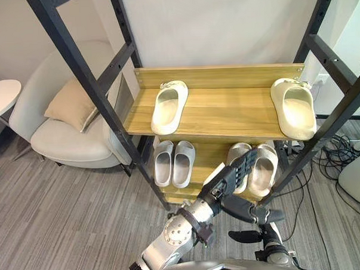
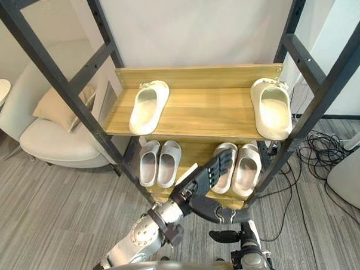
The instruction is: Organize the slippers on the shoe rack
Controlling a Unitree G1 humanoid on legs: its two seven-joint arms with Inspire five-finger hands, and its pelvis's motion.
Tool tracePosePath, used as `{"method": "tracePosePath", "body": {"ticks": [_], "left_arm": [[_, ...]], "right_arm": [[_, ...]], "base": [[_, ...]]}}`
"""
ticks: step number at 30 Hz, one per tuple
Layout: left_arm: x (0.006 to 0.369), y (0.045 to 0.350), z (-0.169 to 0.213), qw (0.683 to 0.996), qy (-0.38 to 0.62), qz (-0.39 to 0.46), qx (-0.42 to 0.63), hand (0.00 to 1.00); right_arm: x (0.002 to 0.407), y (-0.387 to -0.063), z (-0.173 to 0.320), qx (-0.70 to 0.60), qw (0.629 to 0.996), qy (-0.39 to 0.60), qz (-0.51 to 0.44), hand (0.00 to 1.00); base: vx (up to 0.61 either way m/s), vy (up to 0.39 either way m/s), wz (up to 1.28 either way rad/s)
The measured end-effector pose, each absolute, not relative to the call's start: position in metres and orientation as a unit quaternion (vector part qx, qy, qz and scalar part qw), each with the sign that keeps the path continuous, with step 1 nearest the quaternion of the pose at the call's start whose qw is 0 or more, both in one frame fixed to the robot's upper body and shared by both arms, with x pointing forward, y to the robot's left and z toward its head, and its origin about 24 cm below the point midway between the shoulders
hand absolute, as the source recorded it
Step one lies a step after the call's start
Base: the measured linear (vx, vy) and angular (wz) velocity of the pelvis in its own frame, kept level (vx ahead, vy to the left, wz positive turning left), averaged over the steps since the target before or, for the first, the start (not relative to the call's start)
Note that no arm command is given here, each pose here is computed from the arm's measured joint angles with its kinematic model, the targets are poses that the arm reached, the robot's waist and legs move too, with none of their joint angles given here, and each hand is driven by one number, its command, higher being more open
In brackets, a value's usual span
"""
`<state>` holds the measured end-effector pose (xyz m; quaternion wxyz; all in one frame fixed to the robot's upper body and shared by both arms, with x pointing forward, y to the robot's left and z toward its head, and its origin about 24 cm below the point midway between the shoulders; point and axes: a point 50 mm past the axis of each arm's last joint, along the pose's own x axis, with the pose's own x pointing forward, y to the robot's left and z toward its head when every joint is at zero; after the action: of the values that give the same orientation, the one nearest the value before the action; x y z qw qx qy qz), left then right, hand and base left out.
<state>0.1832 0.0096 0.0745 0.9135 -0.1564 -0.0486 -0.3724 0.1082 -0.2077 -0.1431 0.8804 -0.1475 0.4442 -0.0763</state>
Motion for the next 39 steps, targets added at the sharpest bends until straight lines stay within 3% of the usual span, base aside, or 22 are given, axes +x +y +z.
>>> {"method": "tracePosePath", "body": {"ticks": [8, 14, 18, 26, 33, 39], "left_arm": [[0.211, 0.022, 0.15, 0.909, -0.233, -0.303, -0.166, 1.0], [0.239, 0.058, 0.179, 0.923, -0.35, -0.156, -0.032, 1.0], [0.26, 0.084, 0.186, 0.905, -0.399, -0.074, 0.13, 1.0], [0.293, 0.115, 0.174, 0.856, -0.381, -0.018, 0.35, 1.0], [0.316, 0.163, 0.145, 0.81, -0.279, 0.042, 0.513, 1.0], [0.32, 0.18, 0.15, 0.774, -0.27, 0.074, 0.568, 1.0]], "right_arm": [[0.101, -0.208, -0.149, -0.162, 0.867, 0.466, -0.068, 1.0], [0.092, -0.215, -0.146, -0.166, 0.868, 0.463, -0.071, 1.0], [0.073, -0.216, -0.149, -0.162, 0.857, 0.484, -0.07, 1.0], [0.069, -0.215, -0.15, -0.157, 0.856, 0.487, -0.074, 1.0], [0.07, -0.213, -0.15, -0.155, 0.858, 0.484, -0.074, 1.0], [0.071, -0.212, -0.15, -0.153, 0.86, 0.481, -0.074, 1.0]], "base": [[0.0, 0.0, 0.01], [0.0, -0.001, 0.01], [0.0, -0.003, 0.02], [0.01, 0.011, -0.09], [0.0, 0.008, -0.04], [-0.01, 0.017, -0.09]]}}
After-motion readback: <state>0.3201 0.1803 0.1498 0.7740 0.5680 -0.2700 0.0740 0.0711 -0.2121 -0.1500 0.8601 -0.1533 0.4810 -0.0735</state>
